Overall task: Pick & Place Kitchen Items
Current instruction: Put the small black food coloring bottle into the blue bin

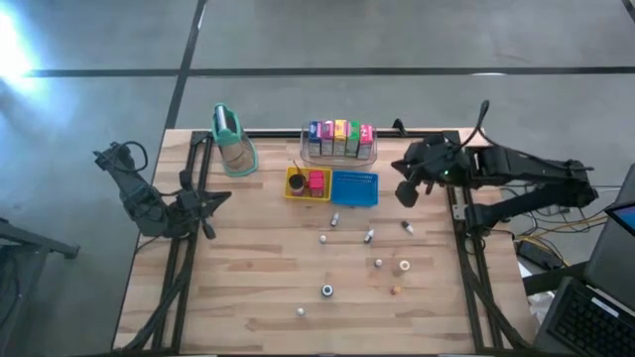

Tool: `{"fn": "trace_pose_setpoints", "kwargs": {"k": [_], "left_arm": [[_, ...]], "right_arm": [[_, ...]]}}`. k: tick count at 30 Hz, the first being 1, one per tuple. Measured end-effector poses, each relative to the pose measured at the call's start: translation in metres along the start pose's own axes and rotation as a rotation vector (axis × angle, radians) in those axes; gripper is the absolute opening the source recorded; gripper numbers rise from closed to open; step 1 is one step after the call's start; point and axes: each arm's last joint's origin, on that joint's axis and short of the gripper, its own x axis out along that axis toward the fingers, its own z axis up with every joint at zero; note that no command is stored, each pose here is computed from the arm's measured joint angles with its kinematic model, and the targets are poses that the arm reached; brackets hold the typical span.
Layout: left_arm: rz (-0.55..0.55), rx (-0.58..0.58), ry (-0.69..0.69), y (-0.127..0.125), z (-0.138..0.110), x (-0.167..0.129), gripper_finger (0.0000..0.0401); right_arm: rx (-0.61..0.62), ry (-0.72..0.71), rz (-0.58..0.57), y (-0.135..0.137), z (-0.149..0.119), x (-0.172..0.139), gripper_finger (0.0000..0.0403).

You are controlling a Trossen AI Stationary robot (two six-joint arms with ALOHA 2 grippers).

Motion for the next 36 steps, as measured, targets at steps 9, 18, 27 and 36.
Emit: {"fn": "trace_pose_setpoints", "kwargs": {"k": [9, 18, 27, 36], "left_arm": [[0.061, -0.010, -0.008, 0.002, 0.000, 0.000, 0.0014], [0.307, -0.036, -0.054, 0.008, 0.000, -0.001, 0.0014], [0.304, -0.036, -0.053, 0.008, 0.000, -0.001, 0.0014], [0.304, -0.037, -0.053, 0.008, 0.000, -0.001, 0.0014]], "right_arm": [[0.004, -0.020, -0.102, -0.023, 0.019, -0.016, 0.0009], [0.059, 0.009, -0.195, -0.045, 0.025, -0.027, 0.0008], [0.131, 0.177, 0.088, -0.063, 0.014, -0.008, 0.0008], [0.023, 0.277, 0.139, -0.057, 0.004, -0.001, 0.0009]]}}
